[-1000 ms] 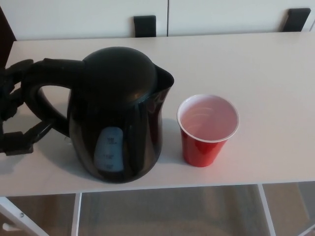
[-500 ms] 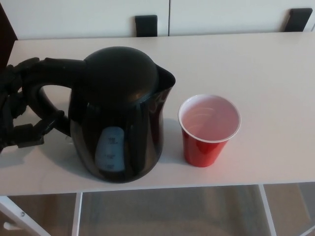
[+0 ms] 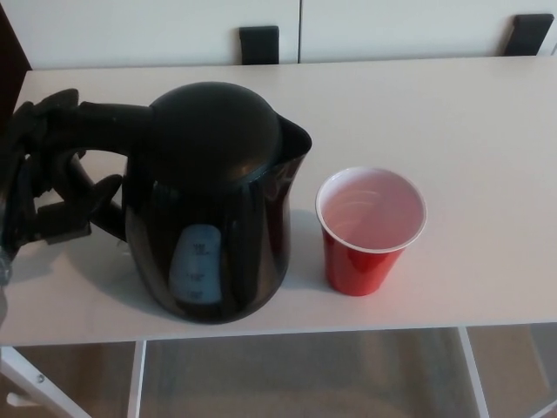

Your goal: The robot walk towards a table in front and uses its left hand to pick up the pot from the base and pour water to the cup on the right hand side

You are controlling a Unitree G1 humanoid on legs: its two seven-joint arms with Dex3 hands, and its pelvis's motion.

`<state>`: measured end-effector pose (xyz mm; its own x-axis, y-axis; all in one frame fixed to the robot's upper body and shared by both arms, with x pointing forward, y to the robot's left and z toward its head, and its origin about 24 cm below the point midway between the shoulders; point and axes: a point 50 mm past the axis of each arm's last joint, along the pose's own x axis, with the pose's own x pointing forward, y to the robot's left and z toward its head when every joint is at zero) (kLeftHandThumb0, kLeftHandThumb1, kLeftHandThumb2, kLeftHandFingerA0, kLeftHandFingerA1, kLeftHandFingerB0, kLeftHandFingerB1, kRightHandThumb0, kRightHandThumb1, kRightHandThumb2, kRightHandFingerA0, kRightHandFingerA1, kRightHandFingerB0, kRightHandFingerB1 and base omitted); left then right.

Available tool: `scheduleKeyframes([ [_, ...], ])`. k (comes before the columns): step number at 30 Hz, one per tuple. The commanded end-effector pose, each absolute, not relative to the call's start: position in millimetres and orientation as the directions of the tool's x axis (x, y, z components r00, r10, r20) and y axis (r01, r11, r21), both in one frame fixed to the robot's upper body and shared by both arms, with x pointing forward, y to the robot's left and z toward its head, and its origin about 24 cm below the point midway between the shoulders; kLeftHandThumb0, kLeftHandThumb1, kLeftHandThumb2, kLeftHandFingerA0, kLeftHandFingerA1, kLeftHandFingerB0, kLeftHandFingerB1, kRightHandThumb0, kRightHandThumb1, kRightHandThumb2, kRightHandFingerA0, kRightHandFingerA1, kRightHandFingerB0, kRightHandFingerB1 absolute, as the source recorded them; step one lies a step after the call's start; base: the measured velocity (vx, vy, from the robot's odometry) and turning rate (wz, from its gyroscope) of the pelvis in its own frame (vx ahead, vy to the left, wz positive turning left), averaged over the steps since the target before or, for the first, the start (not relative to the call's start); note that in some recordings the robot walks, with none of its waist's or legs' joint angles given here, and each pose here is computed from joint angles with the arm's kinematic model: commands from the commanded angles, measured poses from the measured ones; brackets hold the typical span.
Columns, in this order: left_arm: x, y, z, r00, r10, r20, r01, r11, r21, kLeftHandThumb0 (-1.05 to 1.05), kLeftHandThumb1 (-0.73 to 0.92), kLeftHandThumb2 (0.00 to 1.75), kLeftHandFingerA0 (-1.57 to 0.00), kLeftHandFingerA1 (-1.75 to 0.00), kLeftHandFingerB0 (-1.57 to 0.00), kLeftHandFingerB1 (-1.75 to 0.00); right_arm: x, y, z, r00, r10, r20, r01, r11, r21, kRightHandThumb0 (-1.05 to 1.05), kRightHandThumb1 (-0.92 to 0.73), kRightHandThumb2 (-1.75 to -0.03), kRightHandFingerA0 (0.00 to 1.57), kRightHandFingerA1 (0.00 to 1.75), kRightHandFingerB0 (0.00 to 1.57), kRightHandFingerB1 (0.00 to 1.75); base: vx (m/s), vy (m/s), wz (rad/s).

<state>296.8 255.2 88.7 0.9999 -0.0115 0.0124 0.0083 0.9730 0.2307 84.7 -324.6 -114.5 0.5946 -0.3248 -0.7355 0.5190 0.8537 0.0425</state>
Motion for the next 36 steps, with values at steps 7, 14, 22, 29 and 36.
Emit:
scheduleKeyframes([
  [7, 303, 250, 93, 1.0, 0.018, 0.021, -0.023, 0.964, 0.265, -0.49, 0.43, 0.66, -0.23, -0.39, -0.16, -0.35, 89, -328, -107, 0.613, -0.34, -0.714, 0.526, 0.849, 0.047, -0.06, -0.38, -0.84, 0.41, 0.62, 0.28, 0.54, 0.0, 0.0, 0.0],
  [14, 304, 247, 92, 0.999, 0.025, 0.022, -0.03, 0.964, 0.264, -0.48, 0.42, 0.66, -0.24, -0.39, -0.17, -0.35, 88, -329, -108, 0.605, -0.341, -0.72, 0.521, 0.853, 0.034, -0.13, -0.53, -0.56, 0.51, 0.49, 0.39, 0.4, 0.0, 0.0, 0.0],
  [22, 310, 244, 96, 1.0, 0.019, 0.004, -0.02, 0.955, 0.296, -0.47, 0.43, 0.65, -0.25, -0.39, -0.19, -0.35, 92, -330, -106, 0.627, -0.324, -0.709, 0.498, 0.866, 0.046, -0.08, -0.38, -0.84, 0.41, 0.61, 0.27, 0.53, 0.0, 0.0, 0.0],
  [29, 325, 247, 104, 1.0, -0.004, -0.029, 0.014, 0.941, 0.339, -0.35, 0.5, 0.55, -0.62, -0.56, -0.66, -0.46, 96, -329, -106, 0.628, -0.325, -0.707, 0.497, 0.867, 0.043, -0.08, -0.38, -0.84, 0.39, 0.6, 0.24, 0.52, 0.0, 0.0, 0.0],
  [36, 359, 263, 123, 0.997, -0.013, -0.077, 0.026, 0.986, 0.166, 0.1, 0.65, 0.49, -0.72, -1.6, -0.51, -1.45, 102, -327, -104, 0.641, -0.314, -0.7, 0.478, 0.877, 0.044, -0.05, -0.39, -0.84, 0.35, 0.58, 0.26, 0.53, 0.0, 0.0, 0.0],
])
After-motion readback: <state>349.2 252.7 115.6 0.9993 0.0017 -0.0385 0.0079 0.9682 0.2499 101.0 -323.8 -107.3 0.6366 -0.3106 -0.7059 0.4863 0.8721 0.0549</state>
